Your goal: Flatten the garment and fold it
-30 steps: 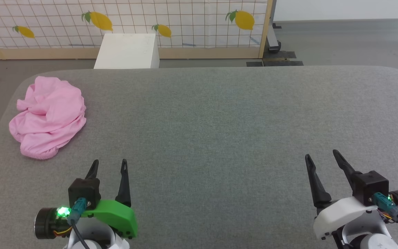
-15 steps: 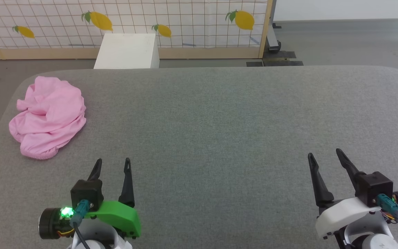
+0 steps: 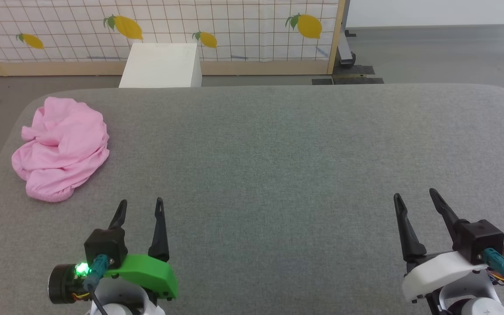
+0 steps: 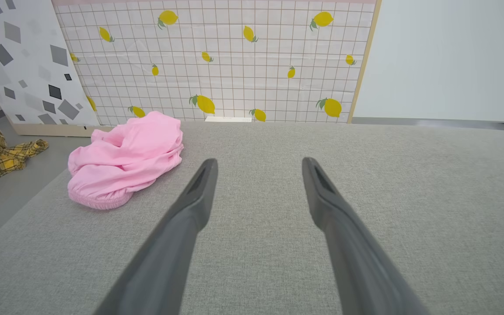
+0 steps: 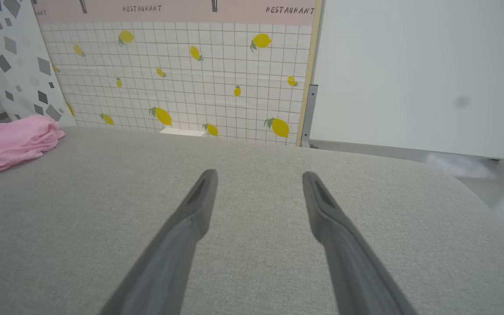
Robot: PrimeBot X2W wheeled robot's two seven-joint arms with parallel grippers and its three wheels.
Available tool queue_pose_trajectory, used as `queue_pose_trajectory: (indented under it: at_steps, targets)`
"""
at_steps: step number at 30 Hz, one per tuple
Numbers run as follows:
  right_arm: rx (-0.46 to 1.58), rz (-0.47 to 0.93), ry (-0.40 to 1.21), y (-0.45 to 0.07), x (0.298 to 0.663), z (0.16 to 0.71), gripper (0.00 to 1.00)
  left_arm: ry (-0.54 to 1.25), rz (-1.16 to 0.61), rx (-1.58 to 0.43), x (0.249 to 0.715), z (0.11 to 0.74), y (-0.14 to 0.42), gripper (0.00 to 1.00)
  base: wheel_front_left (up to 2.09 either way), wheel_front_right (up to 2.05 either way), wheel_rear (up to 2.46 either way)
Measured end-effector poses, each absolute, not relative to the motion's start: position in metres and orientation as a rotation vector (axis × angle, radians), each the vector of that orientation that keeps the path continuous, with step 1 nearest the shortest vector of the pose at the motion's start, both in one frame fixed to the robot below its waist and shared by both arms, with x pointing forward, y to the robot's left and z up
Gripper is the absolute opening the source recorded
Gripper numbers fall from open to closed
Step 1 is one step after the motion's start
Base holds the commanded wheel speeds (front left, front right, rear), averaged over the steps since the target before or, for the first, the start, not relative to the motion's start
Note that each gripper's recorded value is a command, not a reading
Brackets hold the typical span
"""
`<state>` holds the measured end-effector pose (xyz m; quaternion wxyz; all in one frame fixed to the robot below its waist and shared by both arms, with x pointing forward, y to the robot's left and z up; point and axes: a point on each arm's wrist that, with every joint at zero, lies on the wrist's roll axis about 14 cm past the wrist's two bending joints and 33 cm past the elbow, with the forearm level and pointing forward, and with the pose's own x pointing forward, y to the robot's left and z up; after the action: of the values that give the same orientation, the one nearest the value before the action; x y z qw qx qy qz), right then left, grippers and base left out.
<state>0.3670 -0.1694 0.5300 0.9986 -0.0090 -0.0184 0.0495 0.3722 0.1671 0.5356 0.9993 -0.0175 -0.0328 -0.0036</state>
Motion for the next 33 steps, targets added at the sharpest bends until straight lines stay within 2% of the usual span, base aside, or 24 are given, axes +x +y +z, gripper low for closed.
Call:
queue_pose_trajectory:
  at_steps: [33]
  targets:
    - [0.027,0.084,-0.069,-0.1742,0.3624,0.5316,1.00,-0.109,-0.003,-0.064,0.3703,0.5417,0.1675,1.00,0.00,0.00,0.00]
